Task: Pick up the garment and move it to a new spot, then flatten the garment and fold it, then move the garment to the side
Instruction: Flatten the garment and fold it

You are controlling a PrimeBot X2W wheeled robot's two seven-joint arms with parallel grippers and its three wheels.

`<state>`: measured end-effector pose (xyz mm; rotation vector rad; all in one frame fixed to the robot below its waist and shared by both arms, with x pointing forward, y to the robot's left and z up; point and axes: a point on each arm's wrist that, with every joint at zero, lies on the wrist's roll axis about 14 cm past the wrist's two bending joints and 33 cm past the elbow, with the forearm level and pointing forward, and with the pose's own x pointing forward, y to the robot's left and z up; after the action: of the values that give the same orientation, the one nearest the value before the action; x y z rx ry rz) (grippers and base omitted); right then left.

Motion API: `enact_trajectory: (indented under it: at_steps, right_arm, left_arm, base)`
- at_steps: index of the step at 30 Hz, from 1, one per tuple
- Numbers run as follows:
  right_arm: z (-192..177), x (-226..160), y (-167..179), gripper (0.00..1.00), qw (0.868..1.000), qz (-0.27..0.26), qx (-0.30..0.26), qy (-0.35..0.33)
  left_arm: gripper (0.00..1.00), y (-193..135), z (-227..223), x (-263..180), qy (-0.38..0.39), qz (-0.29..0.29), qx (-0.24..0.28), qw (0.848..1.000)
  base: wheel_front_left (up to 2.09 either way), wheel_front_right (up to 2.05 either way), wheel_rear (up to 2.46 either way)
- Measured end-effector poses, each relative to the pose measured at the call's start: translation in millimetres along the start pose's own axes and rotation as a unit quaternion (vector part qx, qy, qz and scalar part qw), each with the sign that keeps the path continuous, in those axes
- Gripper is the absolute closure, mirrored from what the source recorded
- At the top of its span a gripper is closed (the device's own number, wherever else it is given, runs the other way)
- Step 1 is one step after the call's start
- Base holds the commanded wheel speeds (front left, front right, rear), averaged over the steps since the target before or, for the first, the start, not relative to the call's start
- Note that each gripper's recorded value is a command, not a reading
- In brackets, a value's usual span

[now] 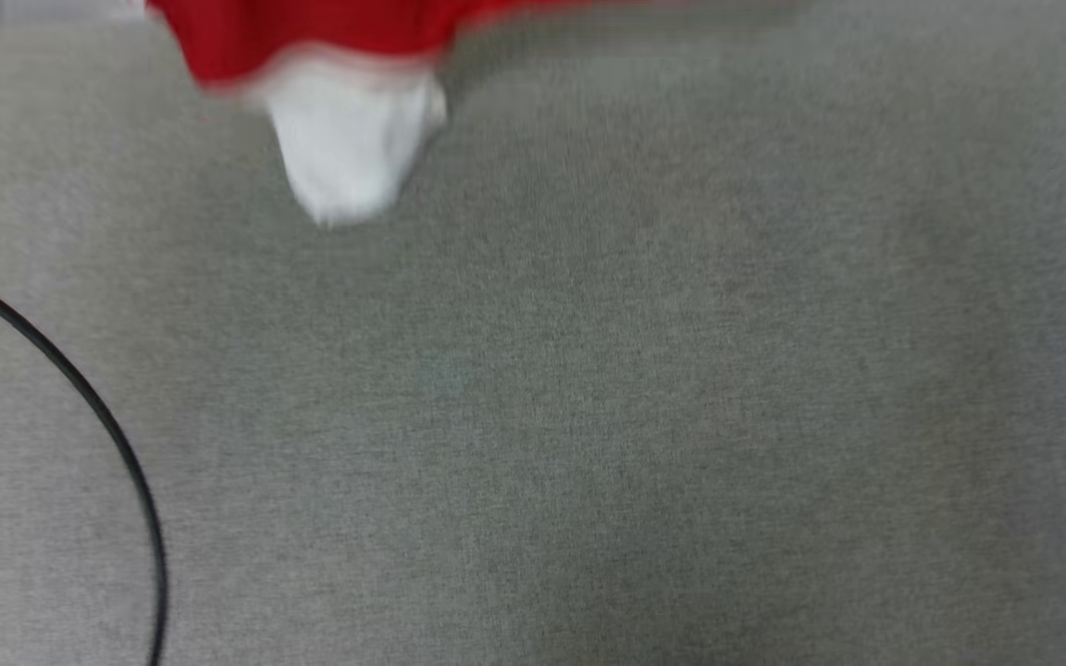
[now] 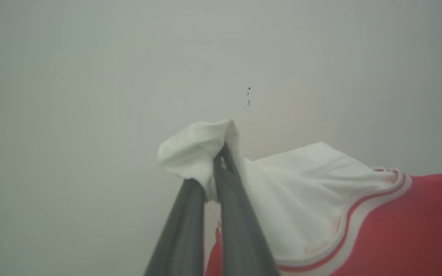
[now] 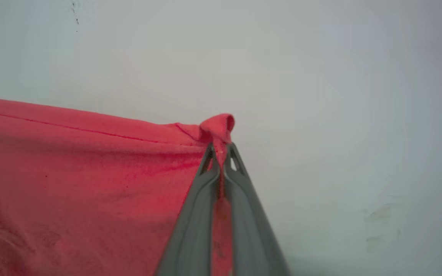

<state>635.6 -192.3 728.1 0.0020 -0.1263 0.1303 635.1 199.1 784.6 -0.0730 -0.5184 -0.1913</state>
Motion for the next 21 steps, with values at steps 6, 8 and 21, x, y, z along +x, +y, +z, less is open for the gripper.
enact_trajectory:
  at_steps: [6,8,21]
  right_arm:
    - [10,36,0,1.00,0.999,0.001,-0.021,-0.031]
    - [0,49,1,1.00,0.999,0.003,-0.025,-0.029]
    - [-151,86,26,1.00,0.996,0.032,-0.013,0.076]
  left_arm:
    - [1.00,17,-4,32,-0.022,0.002,0.022,1.000]
    - [1.00,23,-17,38,-0.022,0.006,0.023,0.999]
    - [1.00,62,-186,-2,0.118,0.052,-0.014,0.992]
  base:
    - [0.00,0.00,0.00]
    - [0.00,0.00,0.00]
    - [0.00,0.00,0.00]
